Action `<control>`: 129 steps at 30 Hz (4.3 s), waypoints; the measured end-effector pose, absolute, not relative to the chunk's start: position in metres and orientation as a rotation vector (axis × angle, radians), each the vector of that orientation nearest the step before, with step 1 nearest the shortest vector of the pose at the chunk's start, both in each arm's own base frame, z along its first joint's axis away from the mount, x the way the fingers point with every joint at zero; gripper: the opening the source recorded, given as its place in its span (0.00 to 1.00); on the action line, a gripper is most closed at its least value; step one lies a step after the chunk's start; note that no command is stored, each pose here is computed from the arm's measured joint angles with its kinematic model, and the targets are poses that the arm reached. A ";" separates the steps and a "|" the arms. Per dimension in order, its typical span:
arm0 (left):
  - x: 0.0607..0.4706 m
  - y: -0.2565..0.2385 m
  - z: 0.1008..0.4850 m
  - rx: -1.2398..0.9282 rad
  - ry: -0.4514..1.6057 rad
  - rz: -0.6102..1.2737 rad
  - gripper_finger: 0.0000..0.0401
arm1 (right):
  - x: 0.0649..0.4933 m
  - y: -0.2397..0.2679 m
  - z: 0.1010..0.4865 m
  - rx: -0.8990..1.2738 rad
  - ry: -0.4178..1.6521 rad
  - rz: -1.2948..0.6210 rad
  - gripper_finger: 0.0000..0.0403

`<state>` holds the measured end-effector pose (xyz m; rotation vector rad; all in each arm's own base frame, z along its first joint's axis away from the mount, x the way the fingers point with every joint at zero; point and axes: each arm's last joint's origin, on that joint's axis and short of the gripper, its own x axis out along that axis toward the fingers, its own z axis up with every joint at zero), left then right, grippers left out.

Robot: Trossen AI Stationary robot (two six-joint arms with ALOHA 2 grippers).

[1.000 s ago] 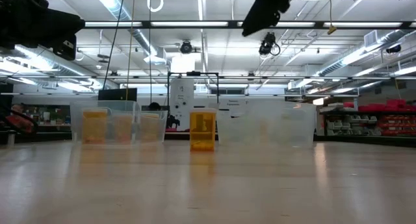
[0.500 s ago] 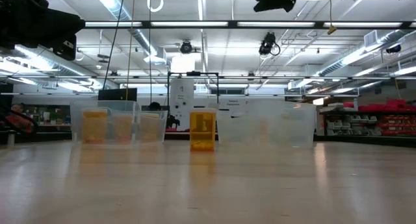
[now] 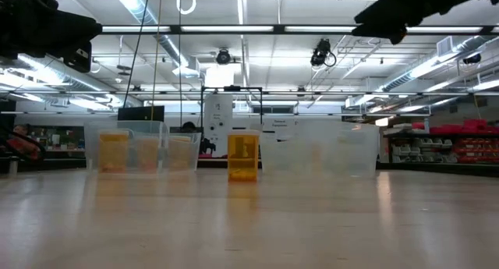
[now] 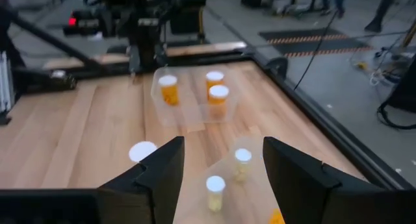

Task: Pick and place medicine bottles into bin by pill shape (circle, oval)
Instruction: Put the large orange pill bottle into the left transparent bin

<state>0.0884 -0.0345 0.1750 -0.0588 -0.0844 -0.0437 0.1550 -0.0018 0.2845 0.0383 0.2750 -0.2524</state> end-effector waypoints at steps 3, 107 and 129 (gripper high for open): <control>0.088 -0.034 0.175 -0.059 -0.085 -0.043 0.15 | 0.140 -0.003 0.276 0.048 0.213 -0.269 0.54; 0.212 -0.037 0.213 -0.145 0.349 0.223 0.23 | 0.110 -0.003 0.172 0.038 -0.041 -0.172 0.54; 0.289 -0.048 0.229 -0.091 0.706 0.206 0.63 | 0.110 -0.003 0.172 0.038 -0.041 -0.172 0.54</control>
